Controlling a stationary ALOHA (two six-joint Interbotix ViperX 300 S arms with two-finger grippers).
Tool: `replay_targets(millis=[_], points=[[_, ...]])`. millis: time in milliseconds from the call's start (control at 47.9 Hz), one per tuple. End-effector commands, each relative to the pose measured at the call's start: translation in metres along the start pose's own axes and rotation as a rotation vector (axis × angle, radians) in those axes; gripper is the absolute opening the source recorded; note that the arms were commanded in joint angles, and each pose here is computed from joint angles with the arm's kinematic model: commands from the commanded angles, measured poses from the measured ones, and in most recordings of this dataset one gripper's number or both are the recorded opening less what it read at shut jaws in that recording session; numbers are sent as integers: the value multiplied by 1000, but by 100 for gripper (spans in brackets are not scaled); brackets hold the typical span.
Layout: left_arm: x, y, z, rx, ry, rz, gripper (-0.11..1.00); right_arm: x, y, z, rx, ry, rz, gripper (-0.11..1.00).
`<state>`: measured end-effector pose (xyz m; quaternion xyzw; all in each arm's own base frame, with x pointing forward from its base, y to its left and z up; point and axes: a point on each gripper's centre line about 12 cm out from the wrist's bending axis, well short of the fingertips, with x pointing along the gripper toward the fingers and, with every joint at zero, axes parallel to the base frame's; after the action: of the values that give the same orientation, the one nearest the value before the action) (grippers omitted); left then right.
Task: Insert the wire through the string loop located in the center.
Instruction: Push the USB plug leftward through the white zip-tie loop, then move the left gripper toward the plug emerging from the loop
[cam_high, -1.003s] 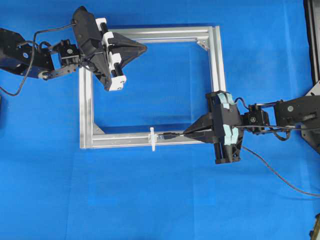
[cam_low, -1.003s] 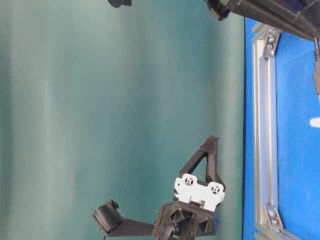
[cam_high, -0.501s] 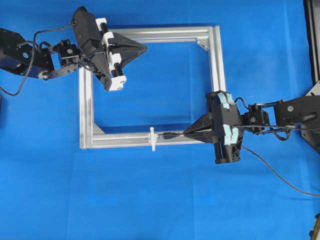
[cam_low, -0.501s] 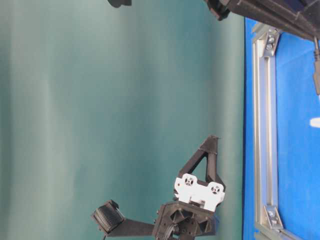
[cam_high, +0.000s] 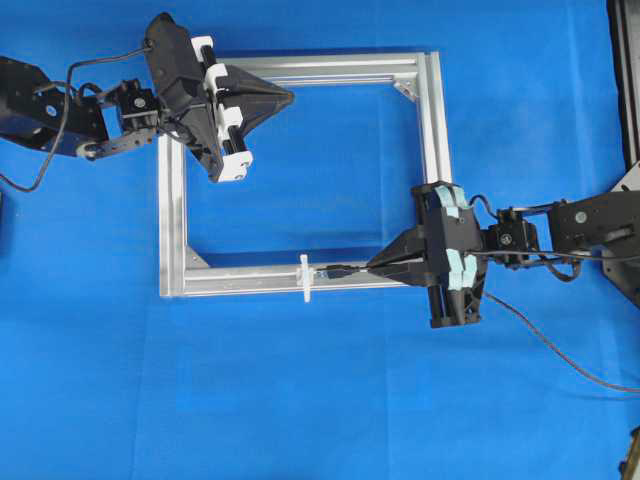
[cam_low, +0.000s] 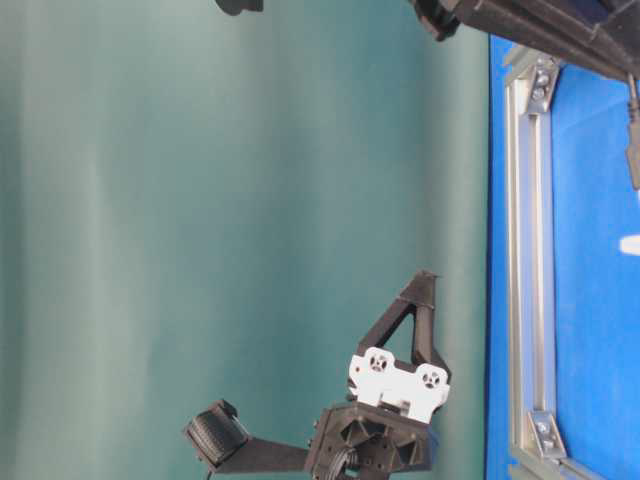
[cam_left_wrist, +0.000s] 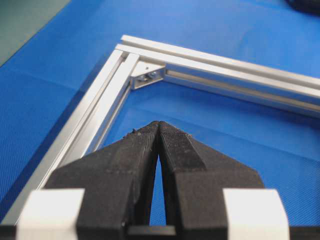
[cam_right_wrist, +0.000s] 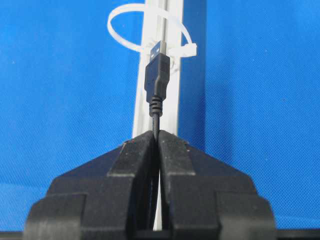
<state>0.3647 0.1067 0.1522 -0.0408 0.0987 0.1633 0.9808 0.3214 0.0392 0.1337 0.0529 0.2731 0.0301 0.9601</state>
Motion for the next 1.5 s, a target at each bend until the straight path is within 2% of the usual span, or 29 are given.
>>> replay_targets(millis=[0, 460, 1107, 1483], points=[[-2, -2, 14, 1, -41, -6, 0, -1, 1, 6, 3, -24, 3, -3], [-2, -1, 14, 1, -41, -5, 0, 2, 1, 8, 3, -29, 3, -3], [-2, -6, 13, 0, -39, -17, 0, 55, 9, 42, 3, -73, 12, -3], [-2, -6, 13, 2, -39, -17, 0, 59, 9, 42, 3, -71, 12, -3]])
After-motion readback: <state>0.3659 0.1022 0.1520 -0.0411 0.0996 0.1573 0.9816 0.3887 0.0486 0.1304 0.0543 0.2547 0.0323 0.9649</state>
